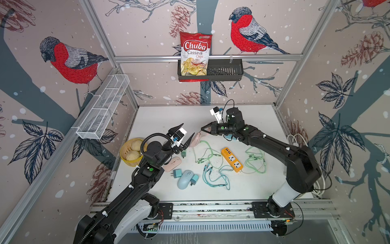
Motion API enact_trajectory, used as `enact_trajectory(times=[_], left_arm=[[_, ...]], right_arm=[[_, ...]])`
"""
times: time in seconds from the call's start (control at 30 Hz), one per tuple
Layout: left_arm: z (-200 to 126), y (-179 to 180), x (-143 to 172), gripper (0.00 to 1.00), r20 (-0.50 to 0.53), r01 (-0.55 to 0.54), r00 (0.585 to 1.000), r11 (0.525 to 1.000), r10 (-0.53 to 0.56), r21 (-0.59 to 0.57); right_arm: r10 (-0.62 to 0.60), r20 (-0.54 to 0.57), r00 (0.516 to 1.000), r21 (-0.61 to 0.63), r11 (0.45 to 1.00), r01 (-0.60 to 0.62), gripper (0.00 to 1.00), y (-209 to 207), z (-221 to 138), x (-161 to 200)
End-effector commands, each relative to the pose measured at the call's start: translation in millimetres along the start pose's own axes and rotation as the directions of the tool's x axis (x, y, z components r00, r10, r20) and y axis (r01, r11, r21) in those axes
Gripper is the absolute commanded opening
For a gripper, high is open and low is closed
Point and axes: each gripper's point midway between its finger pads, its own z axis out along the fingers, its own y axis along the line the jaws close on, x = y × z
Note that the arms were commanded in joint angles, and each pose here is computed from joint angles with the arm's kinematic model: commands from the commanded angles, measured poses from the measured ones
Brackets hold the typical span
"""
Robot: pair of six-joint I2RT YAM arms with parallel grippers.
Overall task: Unplug the wireless mouse
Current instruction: Pick up the mouse from the center of the board, then remove the power cord from the mouse.
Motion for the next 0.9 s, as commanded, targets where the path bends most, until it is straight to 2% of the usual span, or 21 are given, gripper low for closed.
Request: enact_trajectory(times=[0.0,0.17,0.37,0.63,0.87], left_arm=[[7,-12,2,0.72,-0.031,-0.098,0.995,0.995,0.098,0.027],[12,-38,11,0.76,-0.059,-0.138,0.988,0.986,0.144,0.098],[17,-63,21,0.77,-0.094,-0.167,0.978,0.969,0.187,0.181],[20,-60,28,0.77,-0.138,-0.161,0.973,0.975,0.183,0.154],[21,-59,27,0.77,-0.138,-0.152,0.975,0.977,0.172,0.147]], right_arm=[[-0.047,0.040,0.998,0.015,0.999,0.046,0.00,16,-22,-13],[-0.089,0.099,0.991,0.019,0.996,0.087,0.00,43,-53,-27],[-0.112,0.136,0.984,0.001,0.994,0.113,0.00,64,-70,-29],[-0.110,0.125,0.986,-0.075,0.990,0.120,0.00,88,-73,-20],[-0.105,0.111,0.988,-0.125,0.985,0.118,0.00,104,-67,-12]])
